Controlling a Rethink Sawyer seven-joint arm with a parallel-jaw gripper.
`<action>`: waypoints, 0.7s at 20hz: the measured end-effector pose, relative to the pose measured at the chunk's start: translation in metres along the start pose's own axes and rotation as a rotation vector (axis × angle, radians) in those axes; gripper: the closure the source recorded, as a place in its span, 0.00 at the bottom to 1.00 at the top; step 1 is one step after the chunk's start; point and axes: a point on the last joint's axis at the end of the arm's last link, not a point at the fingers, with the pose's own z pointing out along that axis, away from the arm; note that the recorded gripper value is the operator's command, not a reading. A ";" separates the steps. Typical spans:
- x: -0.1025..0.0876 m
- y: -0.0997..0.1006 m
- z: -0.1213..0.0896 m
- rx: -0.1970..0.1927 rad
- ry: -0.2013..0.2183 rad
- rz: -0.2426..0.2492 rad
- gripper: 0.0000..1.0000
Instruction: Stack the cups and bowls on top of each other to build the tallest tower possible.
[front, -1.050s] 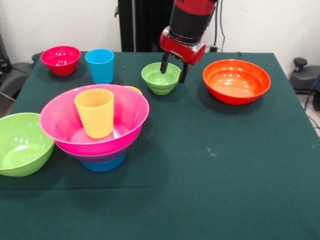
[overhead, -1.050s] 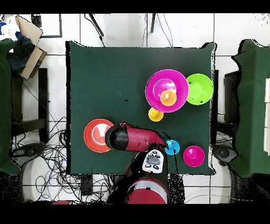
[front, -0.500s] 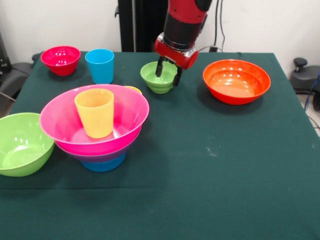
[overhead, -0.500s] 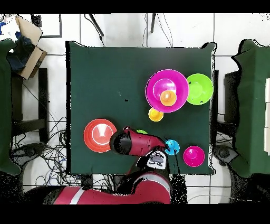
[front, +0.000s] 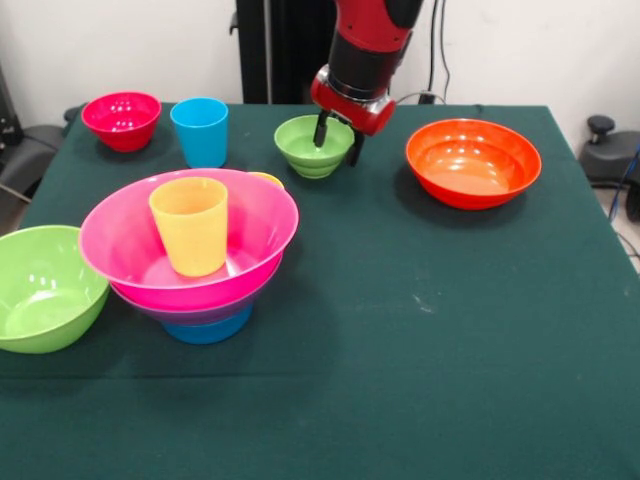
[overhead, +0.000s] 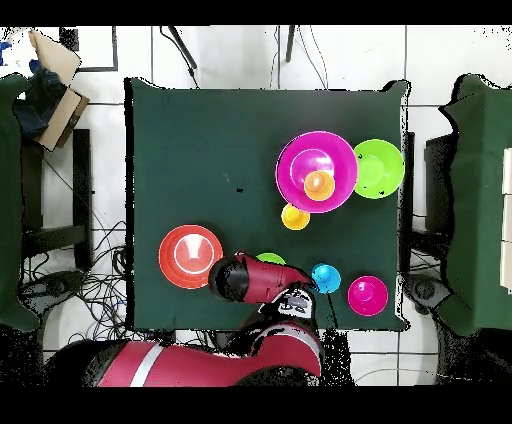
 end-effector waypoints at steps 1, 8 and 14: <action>0.002 -0.001 0.002 0.000 -0.001 -0.001 0.00; 0.008 -0.002 0.014 -0.006 -0.013 -0.002 0.00; 0.012 -0.004 0.021 0.000 -0.004 -0.001 0.00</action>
